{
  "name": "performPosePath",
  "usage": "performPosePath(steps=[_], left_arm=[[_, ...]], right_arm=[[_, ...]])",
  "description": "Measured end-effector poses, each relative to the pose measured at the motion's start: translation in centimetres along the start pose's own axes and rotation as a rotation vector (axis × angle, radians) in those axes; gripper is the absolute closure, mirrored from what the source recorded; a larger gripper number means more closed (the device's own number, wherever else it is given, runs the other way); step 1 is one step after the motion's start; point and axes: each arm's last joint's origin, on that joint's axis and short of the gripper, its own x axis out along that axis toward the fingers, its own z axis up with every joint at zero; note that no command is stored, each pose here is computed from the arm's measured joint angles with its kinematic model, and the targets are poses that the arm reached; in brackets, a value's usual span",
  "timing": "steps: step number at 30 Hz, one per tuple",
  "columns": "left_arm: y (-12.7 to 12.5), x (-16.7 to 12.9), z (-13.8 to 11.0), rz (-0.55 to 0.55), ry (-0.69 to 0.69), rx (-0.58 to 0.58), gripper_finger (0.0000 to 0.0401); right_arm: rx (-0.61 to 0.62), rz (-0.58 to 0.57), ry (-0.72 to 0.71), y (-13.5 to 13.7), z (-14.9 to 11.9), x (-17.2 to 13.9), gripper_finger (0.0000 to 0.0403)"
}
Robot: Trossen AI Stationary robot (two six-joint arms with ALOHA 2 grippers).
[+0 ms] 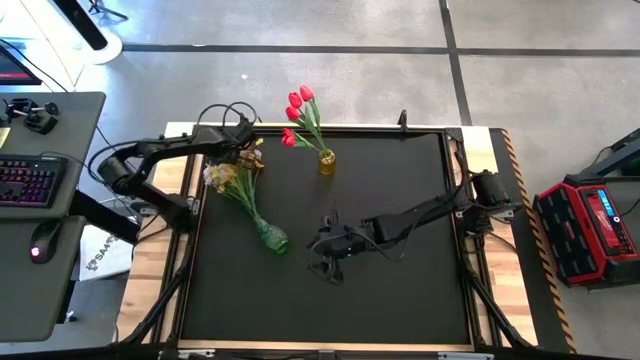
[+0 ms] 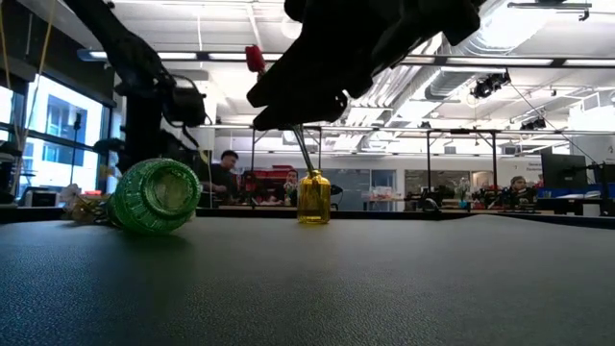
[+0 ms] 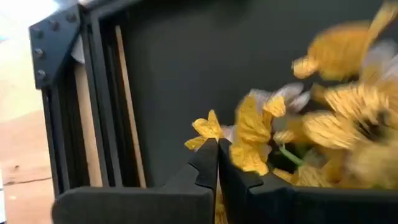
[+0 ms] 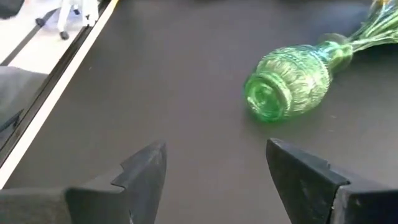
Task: Sort flowers into vase by color
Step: Adjust the green vase
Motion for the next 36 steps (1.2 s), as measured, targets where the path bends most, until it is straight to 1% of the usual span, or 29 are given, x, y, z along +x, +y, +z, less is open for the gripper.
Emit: performPosePath(steps=[2, 3, 7, 10, 12, 15, 20, 23, 26, 28, 30, 32, 36], left_arm=[[-0.3, 0.6, -0.2, 0.003, 0.03, 0.048, 0.0401], [-0.5, 0.8, -0.3, -0.016, 0.044, 0.065, 0.0401], [-1.1, 1.1, -0.7, -0.134, 0.122, 0.099, 0.0401], [-1.5, 0.5, -1.0, -0.197, 0.132, 0.154, 0.0401], [-1.6, -0.1, -1.3, -0.214, 0.143, 0.191, 0.0401], [-1.6, -1.0, -1.8, -0.237, 0.152, 0.219, 0.0401], [-2.2, -2.4, -2.4, -0.324, 0.152, 0.252, 0.0401], [-2.6, -2.7, -2.7, -0.346, 0.153, 0.275, 0.0401], [-2.8, -3.0, -3.2, -0.338, 0.165, 0.315, 0.0401], [-2.4, -3.3, -3.6, -0.285, 0.176, 0.335, 0.0401], [-1.6, -3.9, -3.9, -0.222, 0.186, 0.323, 0.0401], [-0.7, -4.6, -4.3, -0.188, 0.2, 0.302, 0.0401], [1.0, -6.5, -5.0, -0.217, 0.184, 0.225, 0.0401]], right_arm=[[0.002, -0.01, -0.004, 0.0, 0.0, 0.0, 0.0144], [0.002, -0.013, -0.002, 0.0, 0.0, 0.0, 0.0144], [0.001, 0.001, 0.011, -0.1, -0.2, 0.1, 0.0144], [-0.036, 0.034, 0.04, 0.0, -0.9, 0.9, 0.0144], [-0.053, 0.062, 0.035, 0.1, -1.4, 1.7, 0.0144], [-0.057, 0.074, 0.015, 0.1, -2.1, 3.0, 0.0144], [-0.048, 0.076, -0.014, -0.5, -2.7, 4.2, 0.0144], [-0.03, 0.054, -0.024, -0.7, -2.7, 4.4, 0.0144], [-0.03, -0.01, -0.016, -0.7, -2.9, 4.4, 0.0144], [-0.001, -0.089, -0.009, -0.7, -3.0, 4.3, 0.0144], [0.02, -0.146, -0.004, -0.6, -3.0, 4.1, 0.0144], [0.022, -0.18, 0.001, -0.5, -3.0, 3.9, 0.0144], [0.011, -0.221, 0.0, -0.2, -2.9, 3.6, 0.0144]])
